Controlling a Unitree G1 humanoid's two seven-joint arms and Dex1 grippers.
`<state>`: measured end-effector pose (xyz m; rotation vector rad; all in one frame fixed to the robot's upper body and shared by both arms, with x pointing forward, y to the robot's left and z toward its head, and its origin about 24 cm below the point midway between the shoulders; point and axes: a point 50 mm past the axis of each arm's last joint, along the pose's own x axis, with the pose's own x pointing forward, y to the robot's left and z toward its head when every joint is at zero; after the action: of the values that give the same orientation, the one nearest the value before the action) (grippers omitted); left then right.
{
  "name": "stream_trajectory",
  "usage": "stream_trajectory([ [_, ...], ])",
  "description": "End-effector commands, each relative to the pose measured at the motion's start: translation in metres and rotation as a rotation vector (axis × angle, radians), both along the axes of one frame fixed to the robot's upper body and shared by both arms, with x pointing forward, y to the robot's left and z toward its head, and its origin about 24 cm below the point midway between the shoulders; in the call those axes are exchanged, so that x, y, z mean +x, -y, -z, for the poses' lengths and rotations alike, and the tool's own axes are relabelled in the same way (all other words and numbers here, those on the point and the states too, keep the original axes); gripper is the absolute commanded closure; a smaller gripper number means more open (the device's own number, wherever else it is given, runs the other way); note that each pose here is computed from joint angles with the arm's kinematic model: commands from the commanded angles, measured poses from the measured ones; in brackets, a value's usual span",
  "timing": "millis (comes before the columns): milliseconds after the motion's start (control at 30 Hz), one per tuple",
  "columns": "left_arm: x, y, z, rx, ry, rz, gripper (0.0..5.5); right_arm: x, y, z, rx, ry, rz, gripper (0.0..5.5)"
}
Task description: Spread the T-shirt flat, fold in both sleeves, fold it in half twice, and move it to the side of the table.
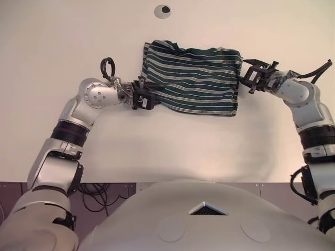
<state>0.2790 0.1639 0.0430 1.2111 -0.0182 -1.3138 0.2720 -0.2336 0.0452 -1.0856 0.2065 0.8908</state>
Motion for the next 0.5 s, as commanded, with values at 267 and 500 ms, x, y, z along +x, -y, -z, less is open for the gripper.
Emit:
stream_trajectory([
  [267, 0.007, -0.008, 0.015, 0.255, 0.381, 0.353, 3.47, -0.127, -0.083, -0.031, 0.326, -0.4, -0.557, 3.2],
  [500, 0.035, -0.031, -0.016, 0.14, 0.697, 0.248, 3.47, -0.106, -0.054, -0.055, 0.482, -0.368, -0.37, 3.2],
])
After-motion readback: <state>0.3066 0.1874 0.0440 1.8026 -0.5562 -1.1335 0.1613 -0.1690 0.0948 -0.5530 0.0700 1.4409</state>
